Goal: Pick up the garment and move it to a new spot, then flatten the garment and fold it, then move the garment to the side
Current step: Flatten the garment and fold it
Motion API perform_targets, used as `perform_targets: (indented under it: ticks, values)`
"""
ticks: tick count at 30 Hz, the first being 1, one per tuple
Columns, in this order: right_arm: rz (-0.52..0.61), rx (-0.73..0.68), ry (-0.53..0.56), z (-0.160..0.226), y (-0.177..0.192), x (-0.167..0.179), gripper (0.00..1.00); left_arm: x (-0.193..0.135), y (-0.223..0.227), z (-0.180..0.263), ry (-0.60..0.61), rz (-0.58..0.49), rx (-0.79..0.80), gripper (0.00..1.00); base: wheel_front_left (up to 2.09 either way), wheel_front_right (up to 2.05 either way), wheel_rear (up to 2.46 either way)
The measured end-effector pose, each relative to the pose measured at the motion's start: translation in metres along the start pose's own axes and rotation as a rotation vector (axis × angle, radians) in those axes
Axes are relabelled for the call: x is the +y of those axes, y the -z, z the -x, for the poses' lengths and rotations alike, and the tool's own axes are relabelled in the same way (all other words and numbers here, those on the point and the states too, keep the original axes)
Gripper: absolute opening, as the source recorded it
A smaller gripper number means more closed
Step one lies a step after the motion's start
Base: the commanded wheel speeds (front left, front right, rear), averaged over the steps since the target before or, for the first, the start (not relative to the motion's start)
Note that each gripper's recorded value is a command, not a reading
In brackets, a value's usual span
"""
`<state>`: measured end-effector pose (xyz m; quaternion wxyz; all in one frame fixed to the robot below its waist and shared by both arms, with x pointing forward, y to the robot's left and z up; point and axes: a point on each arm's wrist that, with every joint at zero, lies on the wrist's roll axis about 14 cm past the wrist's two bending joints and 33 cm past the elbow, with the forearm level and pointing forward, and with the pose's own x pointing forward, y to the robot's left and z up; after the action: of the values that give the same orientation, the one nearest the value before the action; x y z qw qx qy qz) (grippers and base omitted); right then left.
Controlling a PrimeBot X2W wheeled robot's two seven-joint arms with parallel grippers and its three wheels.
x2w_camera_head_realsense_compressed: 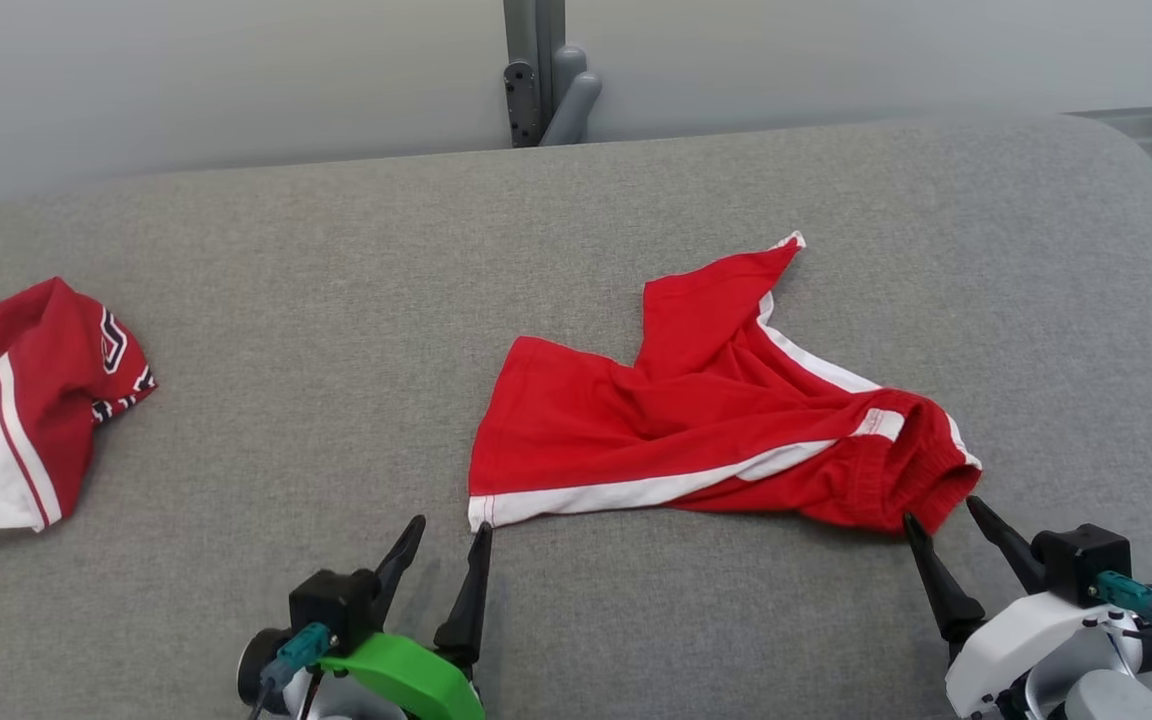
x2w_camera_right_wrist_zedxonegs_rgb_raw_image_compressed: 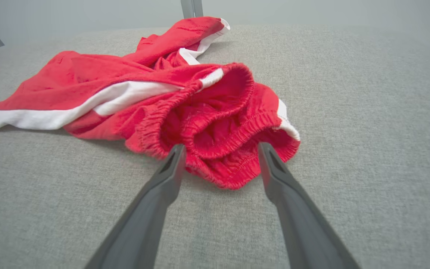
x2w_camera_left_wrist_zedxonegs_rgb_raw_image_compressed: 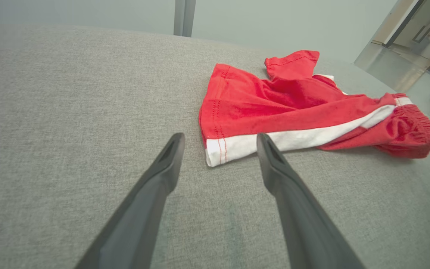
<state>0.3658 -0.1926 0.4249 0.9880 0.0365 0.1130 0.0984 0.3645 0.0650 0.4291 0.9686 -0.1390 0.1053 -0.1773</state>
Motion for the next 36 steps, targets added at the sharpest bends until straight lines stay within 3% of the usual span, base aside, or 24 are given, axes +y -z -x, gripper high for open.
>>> perform_targets:
  ticks: [24,26,27,29,36]
  values:
    - [-0.005,-0.049,0.156,0.010,-0.011,-0.043,1.00,0.003,0.043,-0.055,0.030,0.077,0.166,0.97,0.00,0.00,0.00]
    - [-0.006,-0.052,0.163,0.010,-0.012,-0.045,1.00,-0.001,0.041,-0.058,0.043,0.072,0.159,0.47,0.00,0.00,0.00]
    - [-0.008,-0.055,0.168,0.010,-0.012,-0.046,1.00,-0.002,0.041,-0.058,0.047,0.072,0.157,0.28,0.00,0.00,0.00]
    - [-0.011,-0.061,0.169,0.009,-0.013,-0.046,1.00,-0.005,0.038,-0.059,0.064,0.055,0.148,0.00,0.00,0.00,0.00]
    - [-0.030,-0.105,0.155,0.000,-0.025,-0.038,1.00,0.004,0.002,-0.070,0.057,0.042,0.035,0.00,0.00,0.00,0.00]
